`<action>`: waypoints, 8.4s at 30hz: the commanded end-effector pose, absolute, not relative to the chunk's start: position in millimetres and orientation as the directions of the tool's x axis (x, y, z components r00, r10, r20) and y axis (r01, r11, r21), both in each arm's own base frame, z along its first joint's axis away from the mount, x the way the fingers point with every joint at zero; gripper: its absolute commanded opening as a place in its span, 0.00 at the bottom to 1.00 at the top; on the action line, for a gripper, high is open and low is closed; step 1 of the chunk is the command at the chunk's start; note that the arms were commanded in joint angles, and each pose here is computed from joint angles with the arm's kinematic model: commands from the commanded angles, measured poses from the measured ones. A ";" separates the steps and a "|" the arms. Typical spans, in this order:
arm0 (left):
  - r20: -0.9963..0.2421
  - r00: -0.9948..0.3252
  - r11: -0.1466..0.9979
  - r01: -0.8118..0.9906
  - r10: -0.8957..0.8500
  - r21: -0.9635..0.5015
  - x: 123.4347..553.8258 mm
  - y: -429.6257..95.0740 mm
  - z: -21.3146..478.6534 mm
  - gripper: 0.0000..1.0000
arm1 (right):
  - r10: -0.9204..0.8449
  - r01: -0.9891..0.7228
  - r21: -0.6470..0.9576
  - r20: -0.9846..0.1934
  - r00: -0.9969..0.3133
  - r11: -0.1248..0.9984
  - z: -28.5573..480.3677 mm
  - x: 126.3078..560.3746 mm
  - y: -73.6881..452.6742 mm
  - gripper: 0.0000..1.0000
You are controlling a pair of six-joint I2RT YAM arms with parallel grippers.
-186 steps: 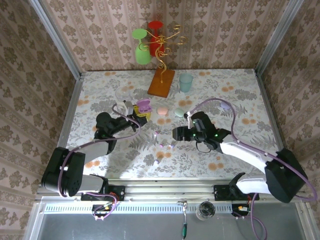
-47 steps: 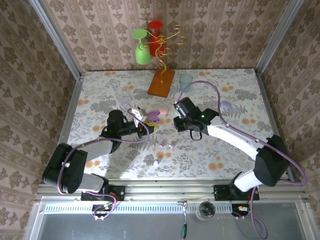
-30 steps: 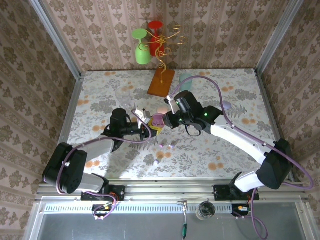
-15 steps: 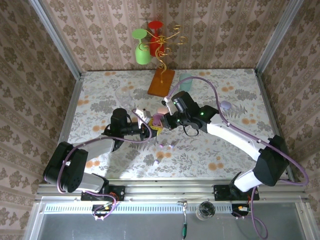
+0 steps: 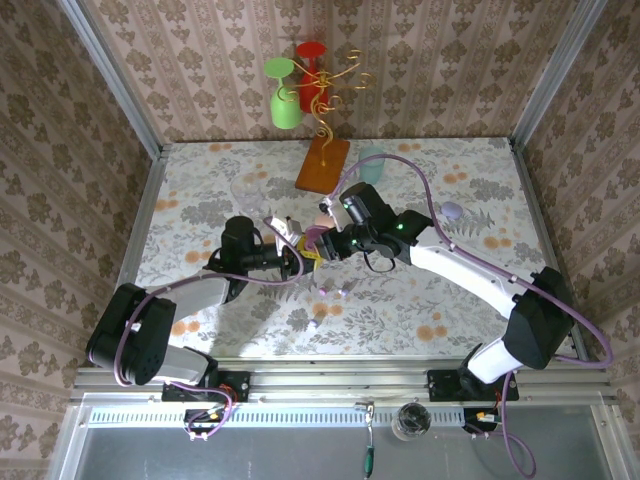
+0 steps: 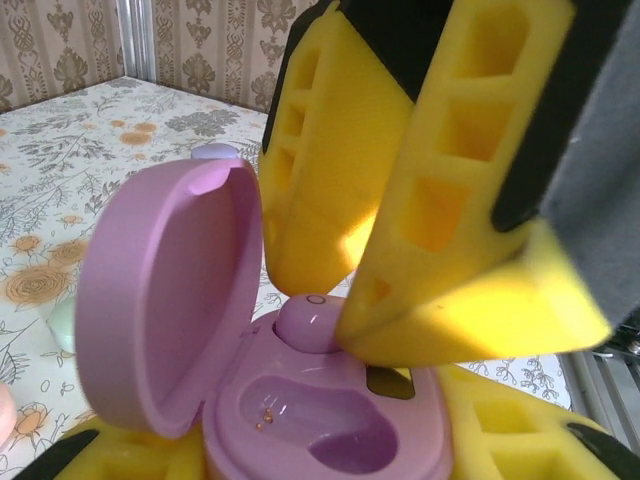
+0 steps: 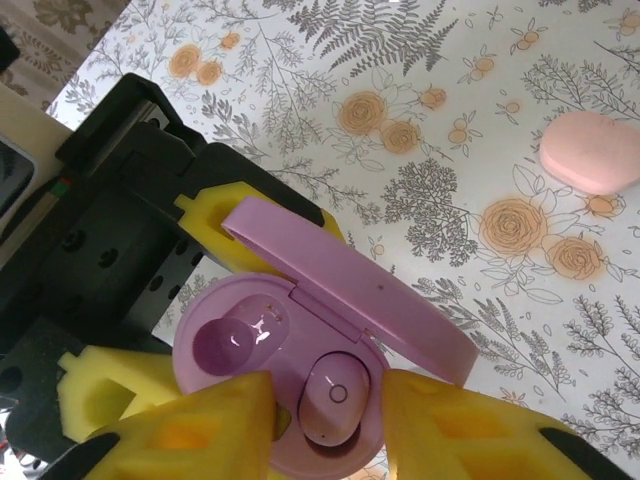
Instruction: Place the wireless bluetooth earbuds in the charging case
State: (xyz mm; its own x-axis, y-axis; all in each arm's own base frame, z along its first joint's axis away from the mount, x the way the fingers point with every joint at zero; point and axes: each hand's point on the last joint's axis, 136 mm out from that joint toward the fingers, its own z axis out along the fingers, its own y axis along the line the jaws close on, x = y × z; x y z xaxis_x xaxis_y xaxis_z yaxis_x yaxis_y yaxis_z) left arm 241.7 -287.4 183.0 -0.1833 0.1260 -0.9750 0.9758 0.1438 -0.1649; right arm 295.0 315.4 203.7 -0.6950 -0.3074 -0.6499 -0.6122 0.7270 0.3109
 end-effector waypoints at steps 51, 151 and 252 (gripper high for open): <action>-0.997 -0.040 0.580 0.812 -0.063 -0.069 286.3 -188.3 251.5 0.33 | -0.274 -0.327 0.528 -0.177 -0.945 0.784 25.5 290.7 357.5 0.53; -0.998 0.039 0.547 0.835 0.056 0.063 285.5 -210.6 227.2 0.31 | -0.434 -0.484 0.460 -0.217 -0.874 0.745 39.3 255.6 316.8 0.20; -0.988 -0.130 0.070 0.990 0.088 -0.124 211.4 -284.4 212.6 0.32 | -0.350 -0.869 -0.010 -0.917 -0.190 0.495 231.1 284.1 297.0 1.00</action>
State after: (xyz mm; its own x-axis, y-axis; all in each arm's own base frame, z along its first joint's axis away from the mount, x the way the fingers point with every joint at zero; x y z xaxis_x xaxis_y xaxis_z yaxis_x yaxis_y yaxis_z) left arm 218.3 -281.6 196.5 -0.1458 0.1087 -0.9833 0.9848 0.1112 -0.1337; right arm 271.9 293.9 220.8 -0.2395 -0.3517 -0.9050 -0.8723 0.4872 0.0415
